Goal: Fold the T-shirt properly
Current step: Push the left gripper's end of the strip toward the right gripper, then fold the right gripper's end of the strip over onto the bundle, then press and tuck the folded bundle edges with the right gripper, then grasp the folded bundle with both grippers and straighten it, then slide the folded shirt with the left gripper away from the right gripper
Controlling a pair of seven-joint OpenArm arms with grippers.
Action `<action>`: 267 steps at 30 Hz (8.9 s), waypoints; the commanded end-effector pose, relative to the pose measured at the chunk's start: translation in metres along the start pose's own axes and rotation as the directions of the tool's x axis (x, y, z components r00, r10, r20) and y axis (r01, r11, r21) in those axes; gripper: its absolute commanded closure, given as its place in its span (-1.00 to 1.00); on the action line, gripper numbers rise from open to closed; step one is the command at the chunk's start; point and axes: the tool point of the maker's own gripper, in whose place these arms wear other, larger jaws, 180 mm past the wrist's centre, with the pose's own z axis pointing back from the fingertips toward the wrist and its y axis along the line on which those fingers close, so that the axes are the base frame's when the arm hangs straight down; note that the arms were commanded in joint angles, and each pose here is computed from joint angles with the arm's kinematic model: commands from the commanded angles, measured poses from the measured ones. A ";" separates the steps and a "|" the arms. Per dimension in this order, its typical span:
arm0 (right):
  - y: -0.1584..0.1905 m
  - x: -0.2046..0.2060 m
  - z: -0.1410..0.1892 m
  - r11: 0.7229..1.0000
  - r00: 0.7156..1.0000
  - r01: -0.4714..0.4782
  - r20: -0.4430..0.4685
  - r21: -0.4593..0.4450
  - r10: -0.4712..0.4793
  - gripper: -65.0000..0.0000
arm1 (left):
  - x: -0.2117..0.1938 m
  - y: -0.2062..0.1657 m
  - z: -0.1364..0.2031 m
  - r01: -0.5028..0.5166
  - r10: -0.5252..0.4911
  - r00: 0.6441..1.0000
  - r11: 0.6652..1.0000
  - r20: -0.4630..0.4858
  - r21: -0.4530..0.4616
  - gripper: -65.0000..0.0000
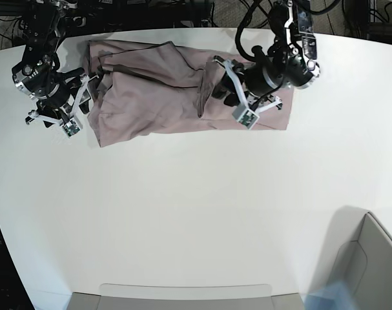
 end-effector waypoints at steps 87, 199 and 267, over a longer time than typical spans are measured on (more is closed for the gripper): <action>0.261 0.127 -0.034 0.830 0.853 -0.513 0.240 0.219 0.463 0.70 | -0.046 0.143 0.131 -0.374 0.311 0.915 0.893 0.259 0.251 1.00; 0.090 0.075 -0.061 0.937 0.942 -0.335 0.045 0.095 0.332 1.00 | 0.003 -0.027 -0.007 0.389 -0.388 0.920 0.921 -0.047 0.011 1.00; 0.060 0.020 0.001 0.984 0.984 -0.173 0.045 0.027 0.172 1.00 | 0.023 0.197 0.056 0.372 -0.296 0.925 0.835 -0.239 0.405 1.00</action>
